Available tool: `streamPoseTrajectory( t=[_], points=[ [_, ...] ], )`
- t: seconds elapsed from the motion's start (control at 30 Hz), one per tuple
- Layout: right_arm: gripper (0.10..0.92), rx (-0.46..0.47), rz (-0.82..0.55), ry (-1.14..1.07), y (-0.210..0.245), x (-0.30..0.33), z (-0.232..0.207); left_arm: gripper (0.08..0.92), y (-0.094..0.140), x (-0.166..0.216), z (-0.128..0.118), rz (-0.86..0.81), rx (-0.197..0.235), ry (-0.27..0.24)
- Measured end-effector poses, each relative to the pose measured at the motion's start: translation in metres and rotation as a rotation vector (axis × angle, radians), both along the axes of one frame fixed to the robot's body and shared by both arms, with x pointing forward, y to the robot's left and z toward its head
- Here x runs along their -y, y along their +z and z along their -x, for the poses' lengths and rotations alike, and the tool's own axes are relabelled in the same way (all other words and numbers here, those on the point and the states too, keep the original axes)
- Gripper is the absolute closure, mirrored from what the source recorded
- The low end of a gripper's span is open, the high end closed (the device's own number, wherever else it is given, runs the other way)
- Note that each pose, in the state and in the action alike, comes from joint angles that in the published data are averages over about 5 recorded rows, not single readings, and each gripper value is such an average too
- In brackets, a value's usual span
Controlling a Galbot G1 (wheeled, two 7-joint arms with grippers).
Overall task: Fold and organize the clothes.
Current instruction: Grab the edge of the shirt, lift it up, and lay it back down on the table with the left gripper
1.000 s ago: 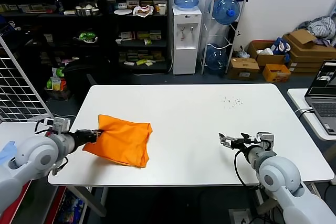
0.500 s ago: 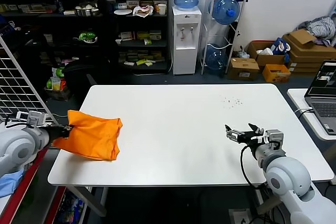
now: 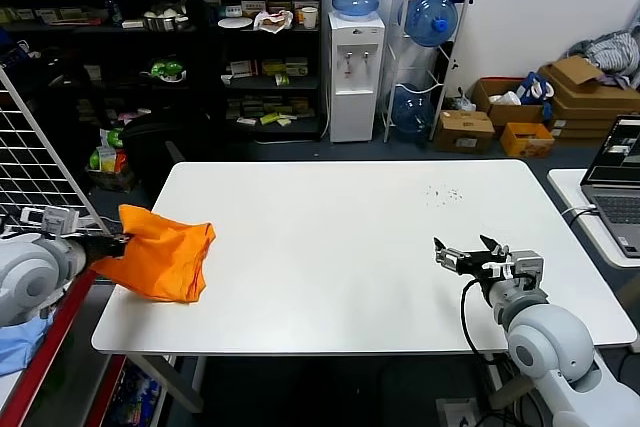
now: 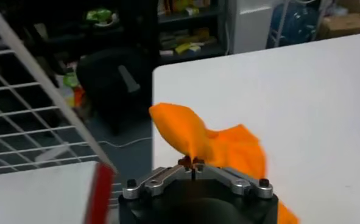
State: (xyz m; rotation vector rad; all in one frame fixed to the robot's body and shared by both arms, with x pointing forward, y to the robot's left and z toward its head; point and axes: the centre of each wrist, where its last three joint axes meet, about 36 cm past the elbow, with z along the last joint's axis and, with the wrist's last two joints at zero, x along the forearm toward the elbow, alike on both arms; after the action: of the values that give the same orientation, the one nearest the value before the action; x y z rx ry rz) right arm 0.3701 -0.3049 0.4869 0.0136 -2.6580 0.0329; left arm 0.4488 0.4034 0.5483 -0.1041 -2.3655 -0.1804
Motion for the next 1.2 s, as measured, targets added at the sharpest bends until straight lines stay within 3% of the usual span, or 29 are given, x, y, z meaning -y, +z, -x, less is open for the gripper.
streamPoseTrajectory(
  t=[0.23, 0.6, 0.77, 0.93, 1.2],
  points=[
    [0.101, -0.024, 0.008, -0.052, -0.006, 0.006, 0.007, 0.907, -0.020, 0.095, 0.002, 0.262, -0.065, -0.046],
    [0.101, -0.044, 0.005, -0.131, -0.015, 0.019, 0.018, 0.907, -0.051, 0.284, -0.049, 0.539, -0.187, -0.189],
    [0.101, -0.049, 0.002, -0.146, -0.017, 0.021, 0.018, 0.907, -0.057, 0.358, -0.059, 0.577, -0.212, -0.241],
    [0.101, -0.051, -0.001, -0.148, -0.018, 0.021, 0.017, 0.907, -0.063, 0.397, -0.066, 0.558, -0.214, -0.253],
    [0.101, -0.054, -0.004, -0.140, -0.020, 0.018, 0.014, 0.907, -0.069, 0.423, -0.079, 0.523, -0.187, -0.237]
  ],
)
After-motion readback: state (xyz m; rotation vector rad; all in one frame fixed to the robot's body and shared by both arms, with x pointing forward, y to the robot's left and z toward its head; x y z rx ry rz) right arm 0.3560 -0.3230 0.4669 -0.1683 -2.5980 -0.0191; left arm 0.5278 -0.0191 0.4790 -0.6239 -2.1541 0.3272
